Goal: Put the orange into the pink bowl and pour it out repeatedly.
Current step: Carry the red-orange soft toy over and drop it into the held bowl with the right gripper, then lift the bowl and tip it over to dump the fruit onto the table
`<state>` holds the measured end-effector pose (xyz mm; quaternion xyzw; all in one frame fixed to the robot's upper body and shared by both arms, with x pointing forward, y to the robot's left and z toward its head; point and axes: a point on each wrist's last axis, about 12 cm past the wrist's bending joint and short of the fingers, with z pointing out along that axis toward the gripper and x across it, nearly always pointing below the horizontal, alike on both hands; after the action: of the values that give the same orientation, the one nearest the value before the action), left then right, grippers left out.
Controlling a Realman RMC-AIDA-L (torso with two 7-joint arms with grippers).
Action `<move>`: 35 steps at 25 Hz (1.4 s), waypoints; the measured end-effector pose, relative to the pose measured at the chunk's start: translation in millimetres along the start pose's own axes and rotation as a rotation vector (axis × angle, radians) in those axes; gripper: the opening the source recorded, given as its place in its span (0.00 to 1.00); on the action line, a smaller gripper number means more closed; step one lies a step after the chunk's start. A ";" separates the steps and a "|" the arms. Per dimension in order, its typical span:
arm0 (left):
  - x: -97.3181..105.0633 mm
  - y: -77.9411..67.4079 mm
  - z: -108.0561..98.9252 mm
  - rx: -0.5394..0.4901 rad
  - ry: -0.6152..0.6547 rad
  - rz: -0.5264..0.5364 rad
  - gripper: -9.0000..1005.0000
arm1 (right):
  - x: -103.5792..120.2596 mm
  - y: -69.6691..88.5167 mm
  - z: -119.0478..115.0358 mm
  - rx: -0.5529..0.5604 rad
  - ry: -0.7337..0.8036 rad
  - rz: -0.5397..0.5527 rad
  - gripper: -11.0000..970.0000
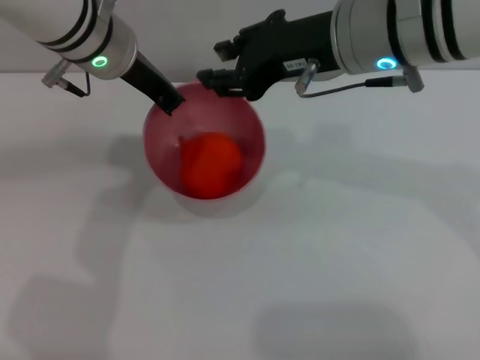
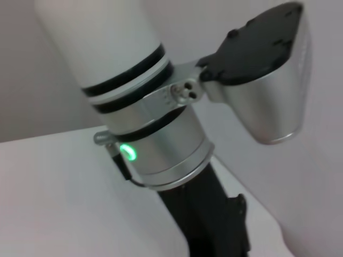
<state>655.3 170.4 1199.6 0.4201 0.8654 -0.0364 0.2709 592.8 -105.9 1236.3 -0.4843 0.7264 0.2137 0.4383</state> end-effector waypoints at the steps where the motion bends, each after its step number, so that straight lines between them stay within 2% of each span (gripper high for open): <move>1: 0.5 0.2 0.1 0.000 0.000 -0.001 0.05 | 0.4 -1.3 -0.8 0.011 -0.008 0.004 0.33; 5: 2.3 2.3 1.8 -0.020 -0.014 0.004 0.05 | 7.5 -6.9 -9.2 0.076 -0.069 0.000 0.46; 8: 4.6 2.8 4.9 -0.037 -0.022 0.009 0.05 | 18.5 -8.0 -19.3 0.114 -0.183 -0.010 0.46; 13: 4.6 2.1 8.9 -0.049 -0.030 0.017 0.05 | 39.7 -6.5 -42.8 0.205 -0.475 -0.080 0.46; 16: 3.8 0.4 11.1 -0.059 -0.051 0.024 0.05 | 56.3 -10.1 -56.9 0.298 -0.653 -0.107 0.46; 22: -3.6 -11.1 17.1 -0.068 -0.096 0.080 0.05 | 97.8 -16.7 -76.2 0.485 -0.900 -0.125 0.46; 25: -9.0 -20.8 19.3 -0.092 -0.134 0.136 0.05 | 120.2 -20.1 -86.1 0.586 -0.999 -0.085 0.46; 30: -18.9 -41.5 20.6 -0.137 -0.261 0.226 0.05 | 154.5 -24.4 -104.8 0.716 -1.143 0.056 0.46; 31: -18.9 -41.5 20.6 -0.137 -0.261 0.226 0.05 | 157.7 -23.4 -109.0 0.724 -1.180 0.071 0.46; 32: -23.5 -50.2 21.5 -0.162 -0.316 0.269 0.05 | 160.8 -22.3 -112.9 0.726 -1.214 0.089 0.46; 35: -23.5 -50.2 21.5 -0.162 -0.316 0.269 0.05 | 166.2 -18.3 -124.9 0.712 -1.300 0.108 0.46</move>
<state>639.0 115.2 1184.8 0.4979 0.7484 0.0042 0.4382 531.1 -291.5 1163.7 -0.0526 0.3685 0.2301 0.8992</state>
